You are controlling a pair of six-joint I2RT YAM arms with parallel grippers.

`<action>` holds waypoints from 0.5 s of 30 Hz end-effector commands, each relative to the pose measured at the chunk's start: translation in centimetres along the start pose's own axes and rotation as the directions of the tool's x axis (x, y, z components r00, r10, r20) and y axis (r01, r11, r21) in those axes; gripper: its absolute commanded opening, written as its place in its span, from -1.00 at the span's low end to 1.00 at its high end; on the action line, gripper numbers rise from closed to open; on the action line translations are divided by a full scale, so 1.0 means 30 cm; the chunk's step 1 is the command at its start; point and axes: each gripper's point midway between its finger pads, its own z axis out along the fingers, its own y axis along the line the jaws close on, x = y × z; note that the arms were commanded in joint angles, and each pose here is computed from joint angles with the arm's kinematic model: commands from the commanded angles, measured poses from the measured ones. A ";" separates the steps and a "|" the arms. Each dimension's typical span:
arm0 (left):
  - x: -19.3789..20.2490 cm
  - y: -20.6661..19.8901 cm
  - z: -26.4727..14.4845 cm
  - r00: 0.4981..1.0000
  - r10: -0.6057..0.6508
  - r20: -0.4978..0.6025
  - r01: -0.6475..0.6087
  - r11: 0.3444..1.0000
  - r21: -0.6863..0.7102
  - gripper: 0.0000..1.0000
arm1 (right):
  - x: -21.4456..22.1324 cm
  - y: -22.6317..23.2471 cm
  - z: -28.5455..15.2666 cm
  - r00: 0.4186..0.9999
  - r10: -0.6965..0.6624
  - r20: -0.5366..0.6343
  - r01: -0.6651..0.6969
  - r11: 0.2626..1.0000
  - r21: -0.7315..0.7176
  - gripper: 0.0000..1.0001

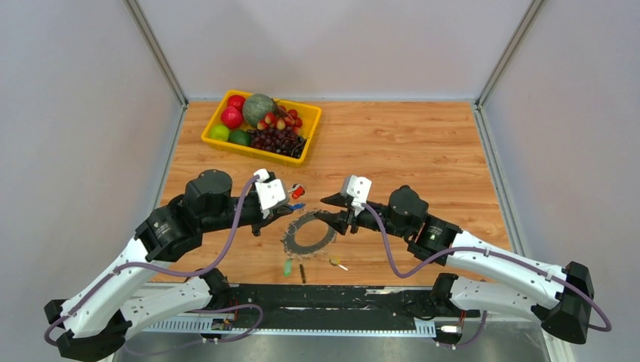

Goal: Remove the keys from the keyring

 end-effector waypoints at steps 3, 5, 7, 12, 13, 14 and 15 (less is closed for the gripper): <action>-0.129 -0.007 -0.018 0.993 0.019 0.121 -0.022 0.999 0.024 -1.00 | -0.136 0.037 -0.029 0.981 -0.145 0.128 0.156 0.985 -0.077 -0.08; -0.135 -0.009 -0.017 0.992 0.017 0.127 -0.021 0.999 0.029 -1.00 | -0.155 0.057 -0.029 0.977 -0.150 0.149 0.167 0.980 -0.109 -0.08; -0.139 -0.012 -0.014 0.991 0.014 0.131 -0.019 0.999 0.036 -1.00 | -0.170 0.067 -0.027 0.975 -0.149 0.163 0.170 0.977 -0.126 -0.10; -0.146 -0.018 -0.014 0.990 0.012 0.140 -0.019 0.999 0.046 -1.00 | -0.190 0.083 -0.007 0.973 -0.144 0.181 0.174 0.972 -0.159 -0.17; -0.147 -0.018 -0.015 0.990 0.012 0.141 -0.018 0.999 0.046 -1.00 | -0.193 0.086 -0.001 0.973 -0.140 0.183 0.171 0.971 -0.167 -0.17; -0.149 -0.018 -0.017 0.990 0.013 0.143 -0.020 0.999 0.045 -1.00 | -0.194 0.087 0.006 0.974 -0.136 0.183 0.168 0.971 -0.170 -0.18; -0.150 -0.019 -0.018 0.989 0.013 0.144 -0.020 0.999 0.047 -1.00 | -0.196 0.083 0.014 0.974 -0.135 0.181 0.165 0.972 -0.168 -0.19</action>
